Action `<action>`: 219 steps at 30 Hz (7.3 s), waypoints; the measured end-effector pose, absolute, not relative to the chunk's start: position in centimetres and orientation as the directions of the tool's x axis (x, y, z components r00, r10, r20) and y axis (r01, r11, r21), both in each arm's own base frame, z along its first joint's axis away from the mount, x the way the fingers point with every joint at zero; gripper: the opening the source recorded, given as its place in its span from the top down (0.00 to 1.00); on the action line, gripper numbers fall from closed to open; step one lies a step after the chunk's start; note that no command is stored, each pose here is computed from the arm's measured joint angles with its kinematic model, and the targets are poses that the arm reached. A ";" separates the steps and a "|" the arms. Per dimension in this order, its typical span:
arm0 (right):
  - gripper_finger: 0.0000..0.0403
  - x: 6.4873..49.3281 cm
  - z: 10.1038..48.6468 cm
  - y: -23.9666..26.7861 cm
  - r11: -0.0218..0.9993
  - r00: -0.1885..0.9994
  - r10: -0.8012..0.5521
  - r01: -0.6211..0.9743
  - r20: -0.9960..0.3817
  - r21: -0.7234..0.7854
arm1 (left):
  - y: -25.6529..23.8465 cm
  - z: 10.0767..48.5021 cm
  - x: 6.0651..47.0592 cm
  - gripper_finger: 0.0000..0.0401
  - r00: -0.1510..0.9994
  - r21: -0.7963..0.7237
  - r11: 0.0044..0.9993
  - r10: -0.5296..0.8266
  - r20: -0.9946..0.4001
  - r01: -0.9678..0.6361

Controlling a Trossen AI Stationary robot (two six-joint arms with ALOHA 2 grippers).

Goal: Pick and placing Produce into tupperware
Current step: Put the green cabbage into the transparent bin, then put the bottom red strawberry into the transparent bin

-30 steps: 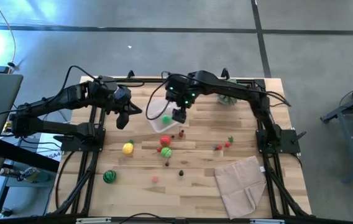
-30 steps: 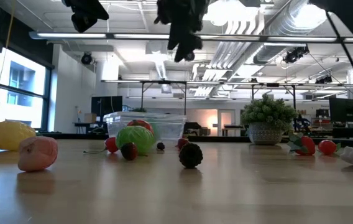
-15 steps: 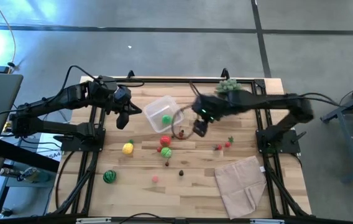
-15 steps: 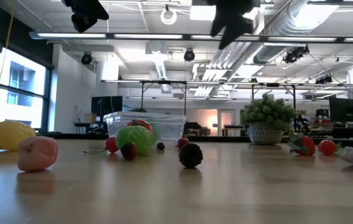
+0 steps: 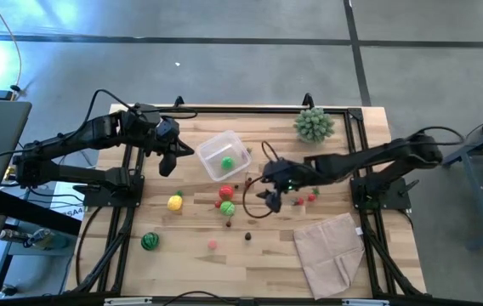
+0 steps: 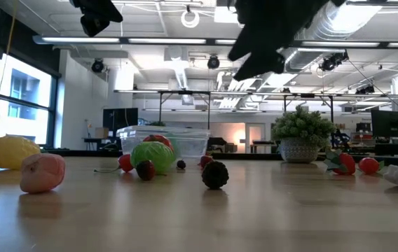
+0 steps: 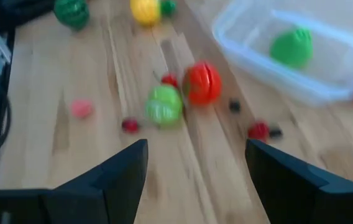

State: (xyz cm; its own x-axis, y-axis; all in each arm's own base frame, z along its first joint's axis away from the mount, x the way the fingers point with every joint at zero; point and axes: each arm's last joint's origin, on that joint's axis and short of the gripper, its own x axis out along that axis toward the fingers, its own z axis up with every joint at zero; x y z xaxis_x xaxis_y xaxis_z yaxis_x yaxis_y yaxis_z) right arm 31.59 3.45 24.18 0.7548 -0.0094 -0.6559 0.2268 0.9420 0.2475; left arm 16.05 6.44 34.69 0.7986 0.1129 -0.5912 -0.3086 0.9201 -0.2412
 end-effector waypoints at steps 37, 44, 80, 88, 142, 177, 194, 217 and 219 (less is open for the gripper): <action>0.36 42.0 13.1 9.4 0.969 0.727 -0.109 0.230 -0.678 0.090 | 6.4 34.7 16.1 1.00 0.799 -0.241 0.920 0.113 -0.591 -0.308; 0.36 42.3 13.2 8.9 0.968 0.737 -0.118 0.235 -0.665 0.089 | 6.4 34.7 16.1 1.00 0.799 -0.241 0.920 0.113 -0.591 -0.308; 0.25 44.1 11.2 8.4 0.964 0.777 -0.033 0.190 -0.629 0.185 | 6.4 34.7 16.1 1.00 0.800 -0.241 0.920 0.114 -0.589 -0.308; 0.27 44.1 11.2 8.2 0.964 0.771 -0.037 0.195 -0.636 0.180 | 6.5 34.7 16.1 1.00 0.802 -0.240 0.921 0.115 -0.586 -0.307; 0.48 45.7 27.1 1.0 0.971 0.758 -0.207 0.237 -0.618 -0.034 | 6.5 34.8 16.1 1.00 0.806 -0.240 0.921 0.117 -0.580 -0.306; 0.48 45.6 19.7 -13.7 0.963 0.635 -0.106 0.259 -0.765 0.081 | 6.5 34.8 16.1 1.00 0.806 -0.240 0.922 0.116 -0.580 -0.305; 0.43 46.1 16.9 -14.3 0.964 0.610 -0.075 0.248 -0.789 0.101 | 6.5 34.8 16.1 1.00 0.807 -0.240 0.922 0.117 -0.579 -0.305; 0.35 46.1 22.4 -14.3 0.965 0.672 -0.077 0.236 -0.737 0.114 | 6.5 34.8 16.1 1.00 0.807 -0.240 0.922 0.116 -0.579 -0.305; 0.35 45.6 24.1 -14.0 0.966 0.683 -0.078 0.231 -0.726 0.113 | 6.5 34.8 16.1 1.00 0.807 -0.239 0.922 0.117 -0.579 -0.305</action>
